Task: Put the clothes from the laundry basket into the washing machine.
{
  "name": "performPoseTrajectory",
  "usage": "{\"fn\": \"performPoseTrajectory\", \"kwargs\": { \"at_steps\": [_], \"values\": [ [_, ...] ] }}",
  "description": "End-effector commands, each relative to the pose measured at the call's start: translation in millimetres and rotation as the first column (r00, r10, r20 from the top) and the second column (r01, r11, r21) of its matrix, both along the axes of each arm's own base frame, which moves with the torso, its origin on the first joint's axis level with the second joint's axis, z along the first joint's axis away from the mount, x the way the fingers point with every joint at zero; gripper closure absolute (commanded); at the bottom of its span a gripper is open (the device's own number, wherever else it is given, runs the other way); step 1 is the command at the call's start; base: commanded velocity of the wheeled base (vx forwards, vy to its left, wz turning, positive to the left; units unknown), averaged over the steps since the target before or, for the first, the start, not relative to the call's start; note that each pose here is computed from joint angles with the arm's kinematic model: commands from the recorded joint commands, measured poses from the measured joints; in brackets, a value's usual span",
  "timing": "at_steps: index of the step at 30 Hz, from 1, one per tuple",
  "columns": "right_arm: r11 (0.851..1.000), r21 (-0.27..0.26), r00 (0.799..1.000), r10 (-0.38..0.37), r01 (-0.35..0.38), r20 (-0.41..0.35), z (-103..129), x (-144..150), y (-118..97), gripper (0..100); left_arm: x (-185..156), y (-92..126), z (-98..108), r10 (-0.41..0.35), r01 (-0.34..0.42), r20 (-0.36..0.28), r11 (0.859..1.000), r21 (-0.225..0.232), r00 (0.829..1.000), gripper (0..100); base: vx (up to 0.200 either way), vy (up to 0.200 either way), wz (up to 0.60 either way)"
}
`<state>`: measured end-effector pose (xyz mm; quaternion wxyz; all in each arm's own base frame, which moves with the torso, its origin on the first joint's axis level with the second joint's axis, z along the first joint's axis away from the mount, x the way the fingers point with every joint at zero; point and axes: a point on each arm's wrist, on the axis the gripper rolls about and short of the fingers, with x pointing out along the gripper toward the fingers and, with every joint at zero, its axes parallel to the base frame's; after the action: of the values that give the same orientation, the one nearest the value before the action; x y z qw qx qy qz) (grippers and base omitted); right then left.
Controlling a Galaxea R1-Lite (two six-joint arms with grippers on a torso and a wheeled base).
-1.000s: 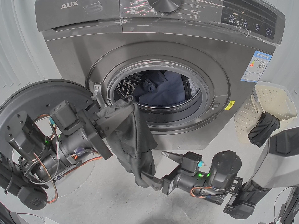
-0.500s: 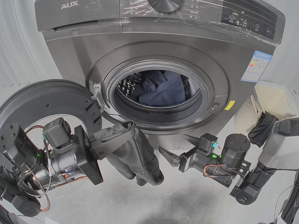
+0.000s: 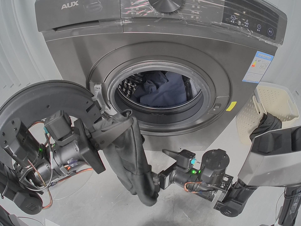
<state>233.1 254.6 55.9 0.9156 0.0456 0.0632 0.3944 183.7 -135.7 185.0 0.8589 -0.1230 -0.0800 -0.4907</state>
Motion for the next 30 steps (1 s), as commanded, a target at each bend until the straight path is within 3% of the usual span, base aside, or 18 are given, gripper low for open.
{"fn": "performPoseTrajectory", "kwargs": {
  "at_steps": [1, 10, 22, 26, 30],
  "values": [
    [0.996, -0.002, 0.996, 0.092, -0.092, -0.009, 4.8, -31.1, 12.1, 0, 21.2, -6.2, -2.5, 0.083, -0.083, -0.011, 0.996, -0.008, 0.996, 100, 0.000, 0.000, 0.00],
    [0.991, -0.009, 0.991, 0.135, -0.136, -0.019, -0.6, -43.7, 24.4, 0, 17.5, -12.0, 4.8, 0.075, -0.075, 0.007, 0.997, -0.036, 0.997, 100, 0.000, 0.000, 0.00],
    [0.997, -0.010, 0.997, 0.078, -0.078, -0.019, -0.5, -29.7, 13.5, 0, 7.0, -3.8, 3.0, 0.048, -0.048, 0.003, 0.999, -0.022, 0.999, 100, 0.000, 0.000, 0.00],
    [1.000, 0.006, 1.000, 0.021, -0.021, -0.005, 12.7, -22.3, -5.9, 0, 3.7, -2.2, 2.7, 0.025, -0.025, 0.006, 1.000, -0.015, 1.000, 100, 0.000, 0.000, 0.00],
    [0.997, 0.041, 0.997, -0.071, 0.070, 0.030, 35.4, -10.0, -39.5, 0, 4.1, -1.6, 2.7, 0.027, -0.027, 0.008, 1.000, -0.014, 1.000, 100, 0.000, 0.000, 0.00]
  ]
}}
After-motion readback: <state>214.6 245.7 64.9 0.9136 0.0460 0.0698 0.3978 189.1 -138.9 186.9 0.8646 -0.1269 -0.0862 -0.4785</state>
